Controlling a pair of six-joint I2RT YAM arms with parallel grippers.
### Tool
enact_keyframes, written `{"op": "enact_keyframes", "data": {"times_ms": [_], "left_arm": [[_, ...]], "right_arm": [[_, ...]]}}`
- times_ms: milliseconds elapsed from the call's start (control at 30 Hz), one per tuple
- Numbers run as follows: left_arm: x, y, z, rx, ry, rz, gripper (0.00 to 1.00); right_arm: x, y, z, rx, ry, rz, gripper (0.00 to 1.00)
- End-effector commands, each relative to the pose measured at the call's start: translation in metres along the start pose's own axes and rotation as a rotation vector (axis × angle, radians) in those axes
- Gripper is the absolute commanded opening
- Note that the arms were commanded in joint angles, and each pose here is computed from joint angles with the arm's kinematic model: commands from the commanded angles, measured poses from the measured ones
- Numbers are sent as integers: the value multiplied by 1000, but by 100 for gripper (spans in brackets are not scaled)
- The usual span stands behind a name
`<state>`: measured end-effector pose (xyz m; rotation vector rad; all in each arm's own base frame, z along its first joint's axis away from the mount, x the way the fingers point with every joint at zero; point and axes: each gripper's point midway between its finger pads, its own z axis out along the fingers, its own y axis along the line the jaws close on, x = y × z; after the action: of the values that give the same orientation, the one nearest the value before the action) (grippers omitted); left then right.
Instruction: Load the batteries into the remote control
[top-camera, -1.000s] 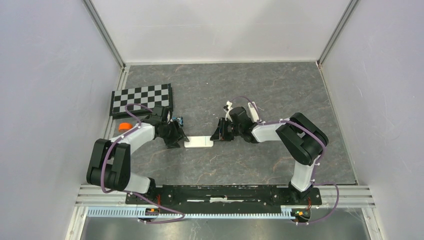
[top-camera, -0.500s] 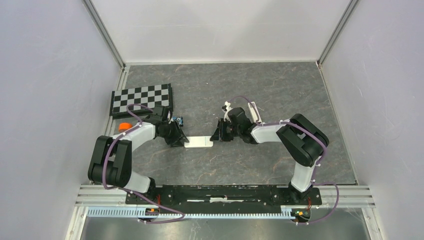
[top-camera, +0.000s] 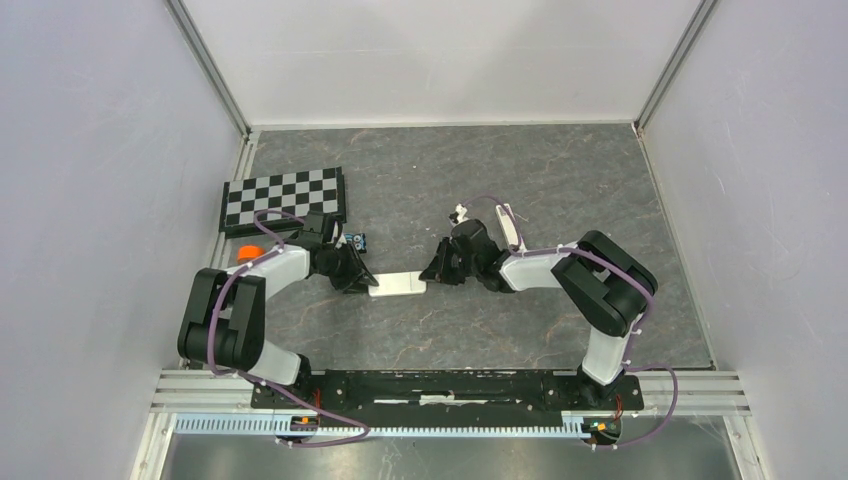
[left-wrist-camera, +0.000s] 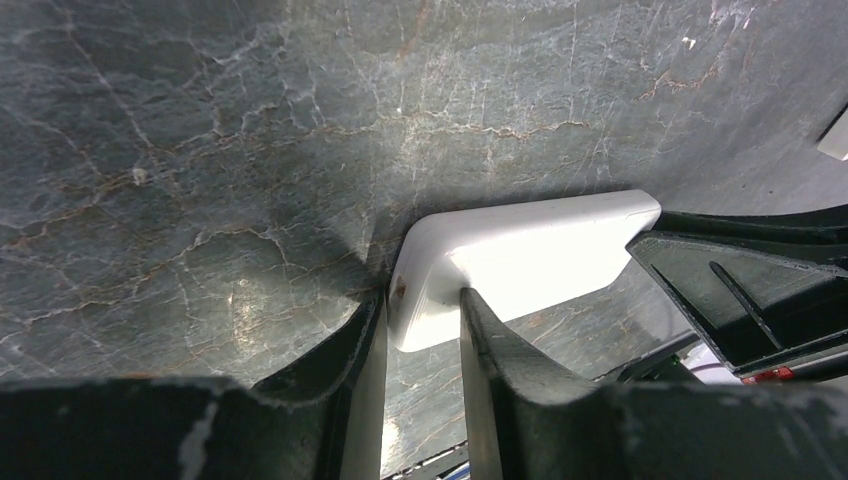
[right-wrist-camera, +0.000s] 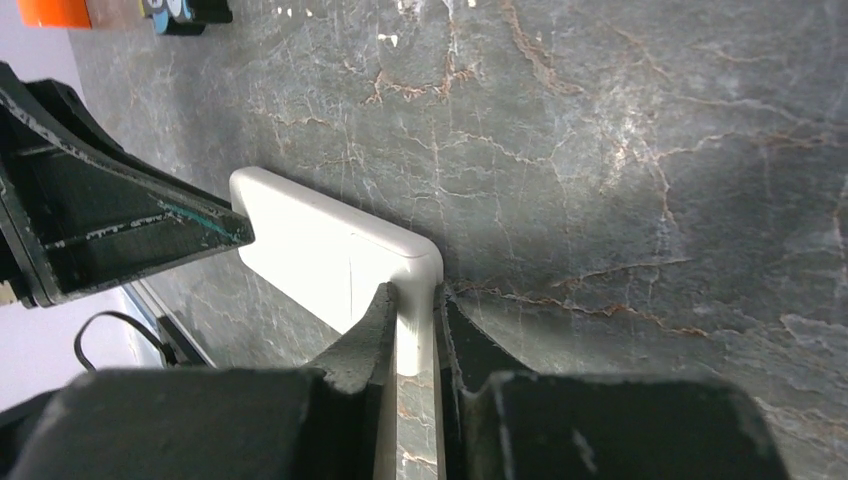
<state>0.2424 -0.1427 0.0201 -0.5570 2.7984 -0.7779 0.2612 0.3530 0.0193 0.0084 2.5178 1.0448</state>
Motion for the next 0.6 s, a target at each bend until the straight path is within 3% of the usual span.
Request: {"op": "enact_keyframes", "data": {"times_ms": [0, 333, 467, 567], "left_arm": [[21, -32, 14, 147, 102, -11, 26], [23, -48, 19, 170, 87, 34, 19], [18, -37, 14, 93, 55, 63, 21], [13, -28, 9, 34, 18, 75, 25]], "right_arm": [[92, 24, 19, -56, 208, 42, 0], [111, 58, 16, -87, 219, 200, 0], [95, 32, 7, 2, 153, 165, 1], [74, 5, -2, 89, 86, 96, 10]]}}
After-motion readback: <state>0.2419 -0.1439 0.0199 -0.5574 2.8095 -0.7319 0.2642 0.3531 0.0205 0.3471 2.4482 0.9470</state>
